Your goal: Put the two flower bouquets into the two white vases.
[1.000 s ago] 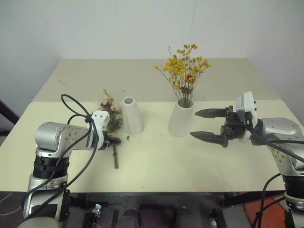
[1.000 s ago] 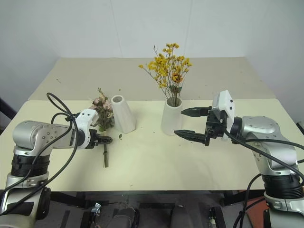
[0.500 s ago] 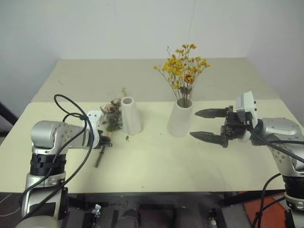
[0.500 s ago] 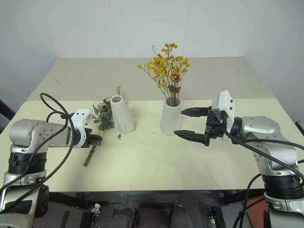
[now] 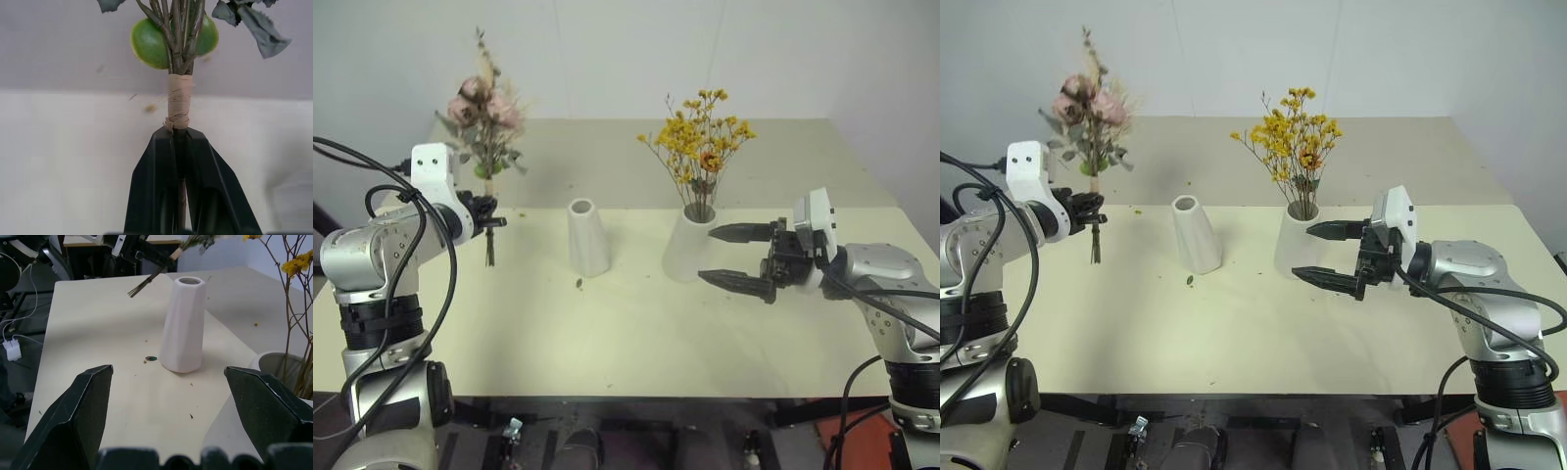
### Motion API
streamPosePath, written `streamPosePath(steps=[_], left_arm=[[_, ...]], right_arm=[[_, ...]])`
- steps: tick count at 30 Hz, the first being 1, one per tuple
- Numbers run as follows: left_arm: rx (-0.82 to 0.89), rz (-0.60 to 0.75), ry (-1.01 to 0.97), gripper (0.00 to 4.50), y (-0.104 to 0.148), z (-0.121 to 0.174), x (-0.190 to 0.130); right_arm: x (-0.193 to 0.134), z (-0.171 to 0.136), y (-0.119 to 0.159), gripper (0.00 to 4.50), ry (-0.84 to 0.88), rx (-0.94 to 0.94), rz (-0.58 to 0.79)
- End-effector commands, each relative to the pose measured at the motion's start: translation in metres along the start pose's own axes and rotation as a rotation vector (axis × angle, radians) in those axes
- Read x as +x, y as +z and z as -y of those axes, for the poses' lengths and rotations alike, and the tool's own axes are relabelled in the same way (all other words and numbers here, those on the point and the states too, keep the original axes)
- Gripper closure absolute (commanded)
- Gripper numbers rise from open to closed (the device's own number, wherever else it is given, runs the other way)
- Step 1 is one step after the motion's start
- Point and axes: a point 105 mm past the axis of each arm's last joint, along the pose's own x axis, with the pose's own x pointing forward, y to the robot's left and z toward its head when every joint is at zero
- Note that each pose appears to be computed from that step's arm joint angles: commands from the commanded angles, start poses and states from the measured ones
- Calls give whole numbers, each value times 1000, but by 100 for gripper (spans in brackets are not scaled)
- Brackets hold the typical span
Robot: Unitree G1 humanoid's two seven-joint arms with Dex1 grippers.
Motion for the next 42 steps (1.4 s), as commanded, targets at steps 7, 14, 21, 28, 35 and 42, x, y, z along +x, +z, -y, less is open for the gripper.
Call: streamPosePath(steps=[7,14,21,28,35,42], left_arm=[[113,414,-418,449,70,43,-21],[32,435,-637,449,87,59,-20],[-46,423,-789,449,77,76,-11],[-34,538,-868,449,78,90,-3],[-27,568,-881,449,73,95,4],[-19,541,-870,449,60,95,7]], right_arm=[[5,0,17,20,-119,-66,33],[6,1,16,20,-179,-69,24],[8,-2,16,20,-194,-66,40],[9,-3,18,20,-202,-69,53],[8,-6,18,20,-210,-66,62],[7,-7,19,20,-214,-65,65]])
